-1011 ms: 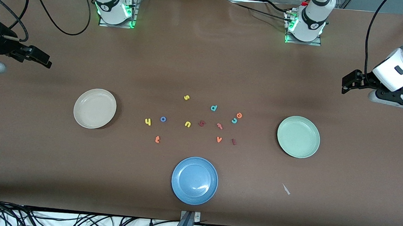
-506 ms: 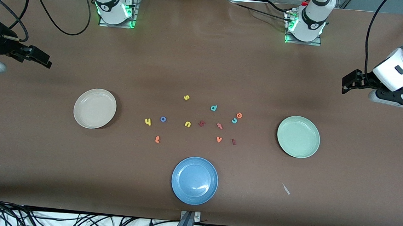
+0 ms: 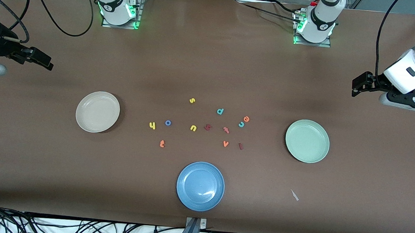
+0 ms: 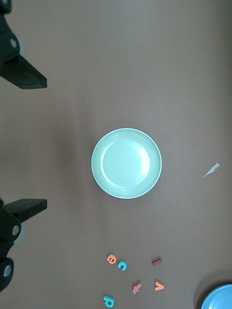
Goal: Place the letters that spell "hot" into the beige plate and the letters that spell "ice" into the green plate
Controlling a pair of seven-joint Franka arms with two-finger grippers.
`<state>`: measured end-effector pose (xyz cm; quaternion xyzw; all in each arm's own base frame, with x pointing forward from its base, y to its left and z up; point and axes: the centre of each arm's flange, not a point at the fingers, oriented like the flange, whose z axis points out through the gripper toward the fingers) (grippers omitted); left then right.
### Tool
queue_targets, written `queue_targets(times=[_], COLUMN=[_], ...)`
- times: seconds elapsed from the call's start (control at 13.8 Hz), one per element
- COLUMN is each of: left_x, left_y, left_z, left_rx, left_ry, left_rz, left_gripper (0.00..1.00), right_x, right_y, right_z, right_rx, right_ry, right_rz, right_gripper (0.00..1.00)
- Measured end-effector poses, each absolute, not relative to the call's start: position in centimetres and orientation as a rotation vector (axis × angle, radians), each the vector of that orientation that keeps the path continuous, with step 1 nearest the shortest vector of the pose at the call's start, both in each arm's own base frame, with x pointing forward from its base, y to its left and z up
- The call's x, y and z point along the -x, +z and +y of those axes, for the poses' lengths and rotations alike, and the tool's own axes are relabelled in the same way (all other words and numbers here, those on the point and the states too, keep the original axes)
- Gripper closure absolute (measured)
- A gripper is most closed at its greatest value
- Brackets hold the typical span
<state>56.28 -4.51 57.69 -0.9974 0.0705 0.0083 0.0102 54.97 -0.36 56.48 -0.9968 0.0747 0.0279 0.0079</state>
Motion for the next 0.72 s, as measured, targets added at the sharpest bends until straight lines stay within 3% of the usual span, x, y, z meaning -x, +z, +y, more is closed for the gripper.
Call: queue_targets(times=[0.72], left_x=[-56.35], left_y=[57.52], left_z=[-4.51], left_rx=[3.114], left_ry=[0.031], left_rz=[0.220], left_gripper=[0.00], right_x=[-54.97], right_y=[56.48], right_z=[-0.37], right_rx=[3.116], right_ry=[0.087], right_rz=[0.234], right_gripper=[0.00])
